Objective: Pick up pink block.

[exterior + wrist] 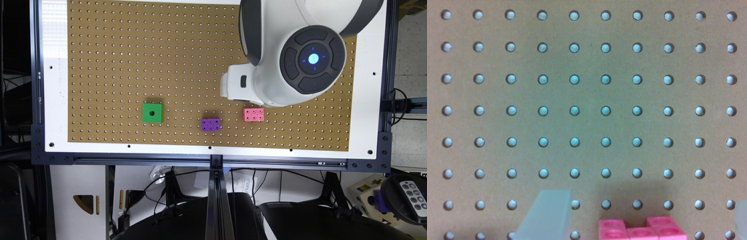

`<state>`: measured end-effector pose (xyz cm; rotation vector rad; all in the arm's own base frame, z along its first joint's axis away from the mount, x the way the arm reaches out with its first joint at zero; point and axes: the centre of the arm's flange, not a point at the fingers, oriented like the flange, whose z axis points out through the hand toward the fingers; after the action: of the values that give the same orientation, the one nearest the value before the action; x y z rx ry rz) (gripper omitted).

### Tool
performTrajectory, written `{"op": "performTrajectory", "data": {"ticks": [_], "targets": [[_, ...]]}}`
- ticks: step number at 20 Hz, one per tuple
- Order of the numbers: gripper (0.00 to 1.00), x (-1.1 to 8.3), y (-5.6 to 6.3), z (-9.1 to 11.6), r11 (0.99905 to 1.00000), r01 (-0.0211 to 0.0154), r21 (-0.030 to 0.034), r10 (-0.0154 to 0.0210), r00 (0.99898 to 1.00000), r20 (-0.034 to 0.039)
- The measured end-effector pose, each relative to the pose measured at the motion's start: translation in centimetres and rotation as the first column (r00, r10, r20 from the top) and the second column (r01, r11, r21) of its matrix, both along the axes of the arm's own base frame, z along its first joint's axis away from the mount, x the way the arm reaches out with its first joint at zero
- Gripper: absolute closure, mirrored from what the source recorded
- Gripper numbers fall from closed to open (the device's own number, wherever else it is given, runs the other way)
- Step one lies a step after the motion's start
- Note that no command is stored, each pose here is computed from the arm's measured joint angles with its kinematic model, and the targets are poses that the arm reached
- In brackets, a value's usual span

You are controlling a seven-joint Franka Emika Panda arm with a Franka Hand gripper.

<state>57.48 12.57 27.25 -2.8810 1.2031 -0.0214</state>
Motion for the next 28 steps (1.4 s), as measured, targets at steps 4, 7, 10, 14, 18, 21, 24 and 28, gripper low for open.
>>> {"op": "performTrajectory", "data": {"ticks": [4, 7, 10, 14, 18, 21, 24, 28], "targets": [[0.00, -0.01, 0.0, 0.0, 1.000000, 0.0000, 0.0000, 0.0000, 1.00000, -0.0002], [0.00, 0.06, 0.1, 0.1, 0.999999, -0.0010, 0.0006, 0.0010, 1.00000, 0.0020], [0.00, 0.07, 0.1, 0.1, 0.999998, -0.0016, 0.0009, 0.0016, 0.99999, 0.0029], [0.00, 0.05, 0.1, -0.4, 0.999998, -0.0020, 0.0001, 0.0020, 0.99999, -0.0025], [0.00, 0.17, 0.1, -2.3, 0.999996, -0.0024, 0.0017, 0.0024, 0.99999, -0.0037], [0.00, 0.28, 0.1, -2.9, 0.999991, -0.0024, 0.0034, 0.0024, 1.00000, 0.0016], [0.00, 1.06, 0.1, -2.4, 0.999976, -0.0015, 0.0067, 0.0014, 0.99983, 0.0186], [0.00, 2.86, 0.4, -2.5, 0.999926, 0.0002, 0.0122, -0.0006, 0.99930, 0.0375]]}}
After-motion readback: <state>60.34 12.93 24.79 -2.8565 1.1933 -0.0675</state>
